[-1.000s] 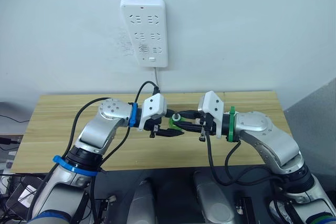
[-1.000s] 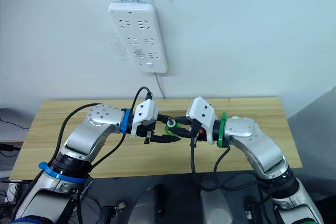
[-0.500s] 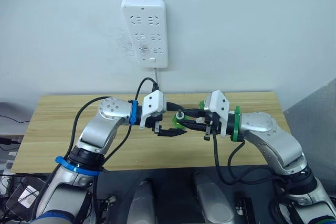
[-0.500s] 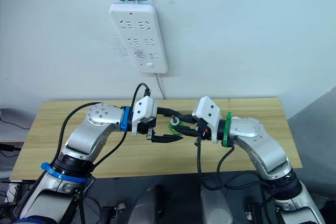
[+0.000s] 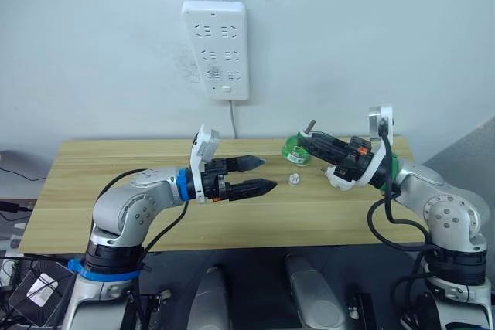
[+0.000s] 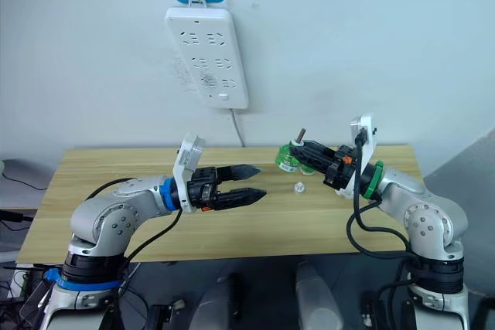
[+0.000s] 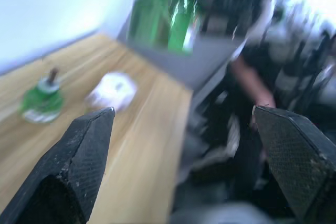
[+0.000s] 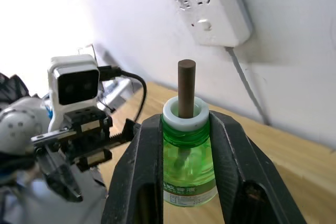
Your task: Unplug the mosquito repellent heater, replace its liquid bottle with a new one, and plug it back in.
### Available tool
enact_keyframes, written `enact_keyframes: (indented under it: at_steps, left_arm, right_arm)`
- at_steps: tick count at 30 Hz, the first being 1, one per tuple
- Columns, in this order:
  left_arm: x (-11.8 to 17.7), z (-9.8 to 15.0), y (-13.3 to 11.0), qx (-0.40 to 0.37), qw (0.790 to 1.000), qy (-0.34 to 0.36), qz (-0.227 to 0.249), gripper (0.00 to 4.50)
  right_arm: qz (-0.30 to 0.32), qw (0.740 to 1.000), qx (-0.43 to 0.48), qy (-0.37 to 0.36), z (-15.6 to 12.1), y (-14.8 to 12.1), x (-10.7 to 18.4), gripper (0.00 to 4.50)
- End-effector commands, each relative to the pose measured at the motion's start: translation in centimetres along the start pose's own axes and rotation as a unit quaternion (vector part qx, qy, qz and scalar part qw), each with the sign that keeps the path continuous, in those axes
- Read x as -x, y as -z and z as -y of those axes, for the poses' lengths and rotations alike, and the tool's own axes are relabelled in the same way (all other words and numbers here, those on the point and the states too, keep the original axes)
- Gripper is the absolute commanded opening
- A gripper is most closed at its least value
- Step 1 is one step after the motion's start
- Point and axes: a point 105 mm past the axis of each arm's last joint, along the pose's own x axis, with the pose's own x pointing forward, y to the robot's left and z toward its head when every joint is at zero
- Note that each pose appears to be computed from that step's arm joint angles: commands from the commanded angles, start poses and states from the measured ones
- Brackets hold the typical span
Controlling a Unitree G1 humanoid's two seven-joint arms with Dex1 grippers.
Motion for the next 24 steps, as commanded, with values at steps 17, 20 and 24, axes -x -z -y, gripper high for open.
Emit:
enact_keyframes:
  at_steps: [17,20,24]
  left_arm:
    - [-4.2,2.9,-4.2,0.214,0.956,0.019,0.202,4.5]
    - [-4.7,3.4,-4.4,0.244,0.946,0.041,0.209,4.5]
    - [-5.2,3.7,-4.2,0.27,0.938,0.048,0.212,4.5]
  right_arm:
    - [0.087,0.98,-0.178,-0.011,-2.0,-2.5,0.2,0.86]
    - [0.09,0.978,-0.186,-0.012,-2.1,-2.6,0.3,0.86]
    - [0.091,0.977,-0.192,-0.02,-2.6,-2.7,0.1,0.86]
